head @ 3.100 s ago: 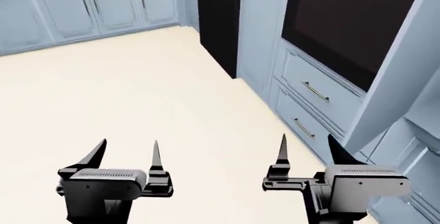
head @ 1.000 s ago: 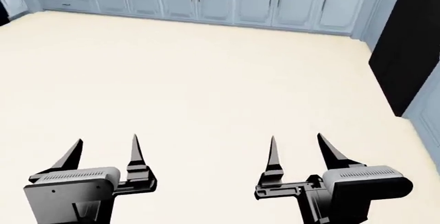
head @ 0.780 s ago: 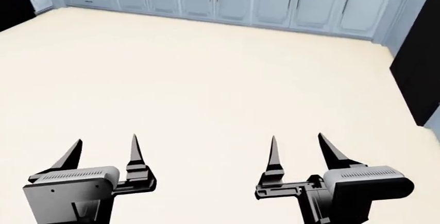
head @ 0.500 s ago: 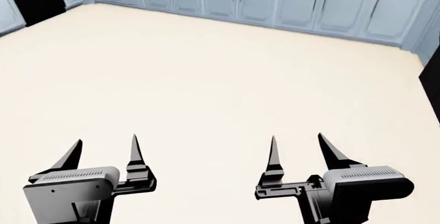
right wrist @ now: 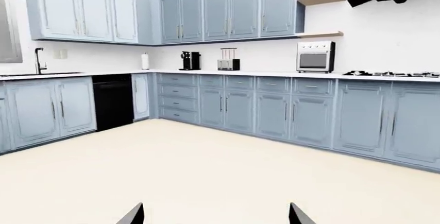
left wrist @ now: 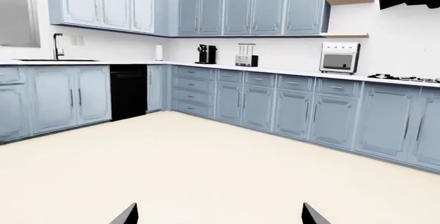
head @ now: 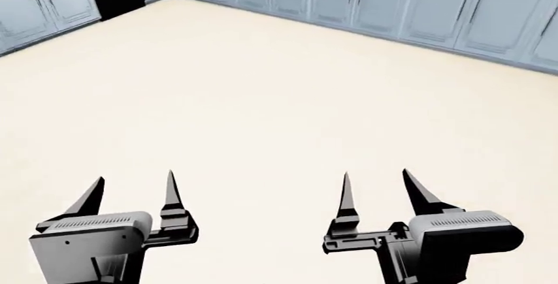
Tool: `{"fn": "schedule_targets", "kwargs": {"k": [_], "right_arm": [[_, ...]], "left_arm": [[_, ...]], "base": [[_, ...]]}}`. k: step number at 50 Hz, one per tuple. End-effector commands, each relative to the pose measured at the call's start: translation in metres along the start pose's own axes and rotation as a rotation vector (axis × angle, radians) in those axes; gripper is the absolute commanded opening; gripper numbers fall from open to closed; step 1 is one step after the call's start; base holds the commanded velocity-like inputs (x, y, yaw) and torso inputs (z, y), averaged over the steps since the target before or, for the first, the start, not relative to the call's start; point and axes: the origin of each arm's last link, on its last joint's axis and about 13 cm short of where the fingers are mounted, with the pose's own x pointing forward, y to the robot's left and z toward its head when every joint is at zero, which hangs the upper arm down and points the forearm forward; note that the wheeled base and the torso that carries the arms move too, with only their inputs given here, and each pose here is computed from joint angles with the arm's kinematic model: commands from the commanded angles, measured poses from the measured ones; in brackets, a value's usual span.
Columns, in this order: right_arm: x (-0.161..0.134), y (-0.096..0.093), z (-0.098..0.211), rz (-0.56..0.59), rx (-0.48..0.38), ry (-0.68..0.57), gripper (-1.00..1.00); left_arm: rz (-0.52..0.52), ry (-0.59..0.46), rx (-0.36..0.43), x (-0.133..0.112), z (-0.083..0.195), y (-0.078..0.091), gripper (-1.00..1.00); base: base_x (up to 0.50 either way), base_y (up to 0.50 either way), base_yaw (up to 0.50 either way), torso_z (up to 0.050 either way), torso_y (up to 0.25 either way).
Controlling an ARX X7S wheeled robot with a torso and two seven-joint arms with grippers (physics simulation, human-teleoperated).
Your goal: A wet mug is on the counter and needs to be dried. Pick it up and place it upside down in the open cabinet.
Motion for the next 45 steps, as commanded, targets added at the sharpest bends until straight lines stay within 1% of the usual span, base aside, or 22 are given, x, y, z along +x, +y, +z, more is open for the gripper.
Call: {"fn": "schedule_targets", "kwargs": {"k": [1, 45], "right_arm": [[-0.0002, 0.0000, -0.0002, 0.001, -0.001, 0.000, 1.00], [-0.0003, 0.0008, -0.0014, 0.015, -0.005, 0.002, 1.00]], "left_arm": [[0.001, -0.002, 0.004, -0.0001, -0.0002, -0.0004, 1.00], [-0.005, -0.003, 0.003, -0.0015, -0.0003, -0.0009, 1.00]], "base": [[0.00, 0.00, 0.50, 0.000, 0.000], [0.00, 0.00, 0.50, 0.000, 0.000]]}}
